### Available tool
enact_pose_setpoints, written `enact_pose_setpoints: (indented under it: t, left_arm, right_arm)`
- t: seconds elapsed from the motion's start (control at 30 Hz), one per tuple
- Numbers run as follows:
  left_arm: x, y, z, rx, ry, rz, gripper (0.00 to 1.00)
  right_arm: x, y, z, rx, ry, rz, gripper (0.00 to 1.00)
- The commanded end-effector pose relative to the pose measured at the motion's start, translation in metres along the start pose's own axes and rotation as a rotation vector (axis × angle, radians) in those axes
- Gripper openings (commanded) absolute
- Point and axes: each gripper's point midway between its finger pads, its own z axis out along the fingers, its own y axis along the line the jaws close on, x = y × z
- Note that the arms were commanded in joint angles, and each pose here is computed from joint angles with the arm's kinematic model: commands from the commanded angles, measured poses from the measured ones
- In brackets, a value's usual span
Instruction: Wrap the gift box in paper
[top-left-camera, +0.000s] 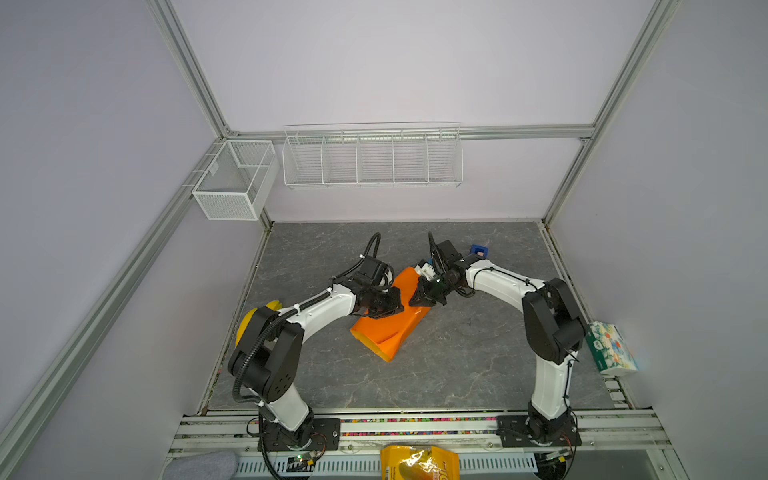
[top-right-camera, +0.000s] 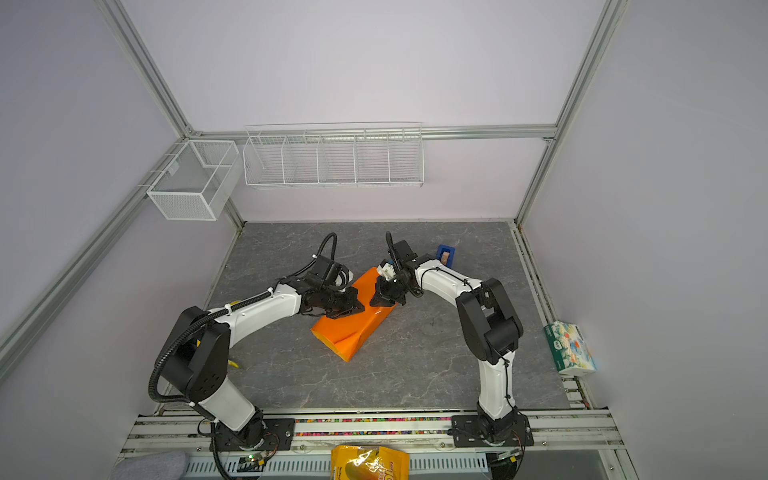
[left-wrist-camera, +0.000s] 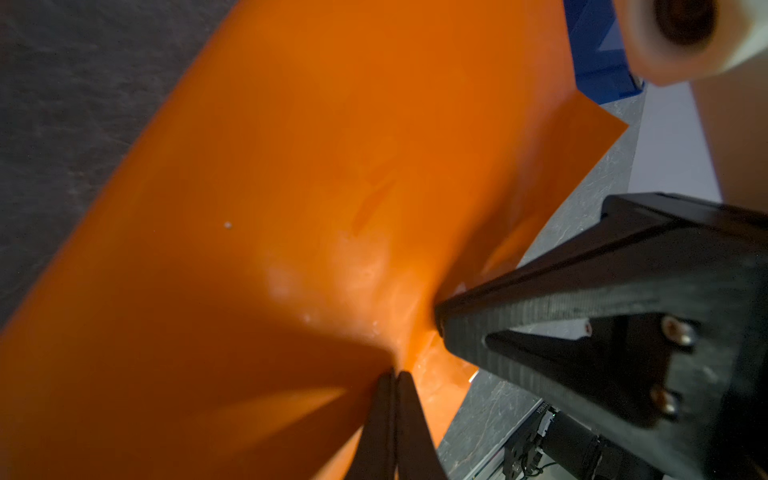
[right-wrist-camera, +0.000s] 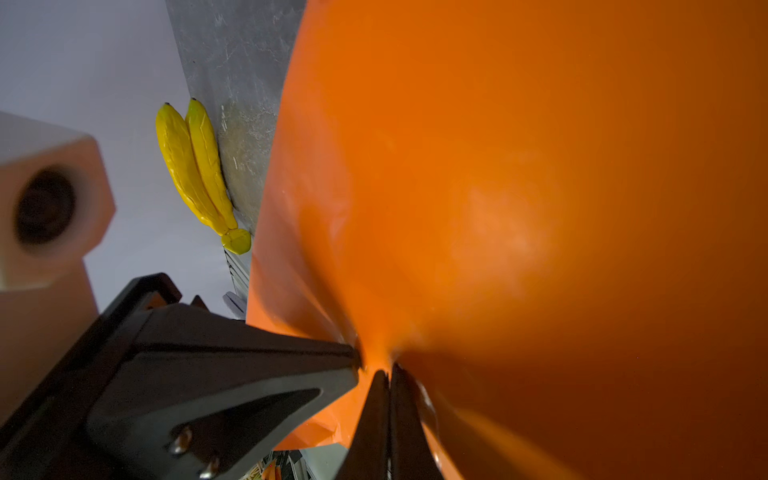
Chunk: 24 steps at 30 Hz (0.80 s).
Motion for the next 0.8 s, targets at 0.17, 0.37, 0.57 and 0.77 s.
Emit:
enact_pose_setpoints:
  t: [0.17, 0.37, 0.57, 0.77]
  left_arm:
    - [0.034, 0.042, 0.018, -0.124, 0.101, -0.067, 0.00]
    - [0.034, 0.044, 0.019, -0.130, 0.105, -0.067, 0.00]
    - [0.034, 0.043, 0.019, -0.130, 0.107, -0.065, 0.00]
    - [0.033, 0.043, 0.019, -0.133, 0.108, -0.062, 0.00]
  right_arm:
    - [-0.013, -0.012, -0.015, 0.097, -0.059, -0.008, 0.07]
    - [0.014, -0.005, -0.022, 0.058, -0.018, -0.017, 0.07]
    - [0.030, 0.005, -0.046, 0.066, -0.042, -0.049, 0.07]
    - [0.037, 0.002, -0.048, 0.056, -0.067, -0.037, 0.07]
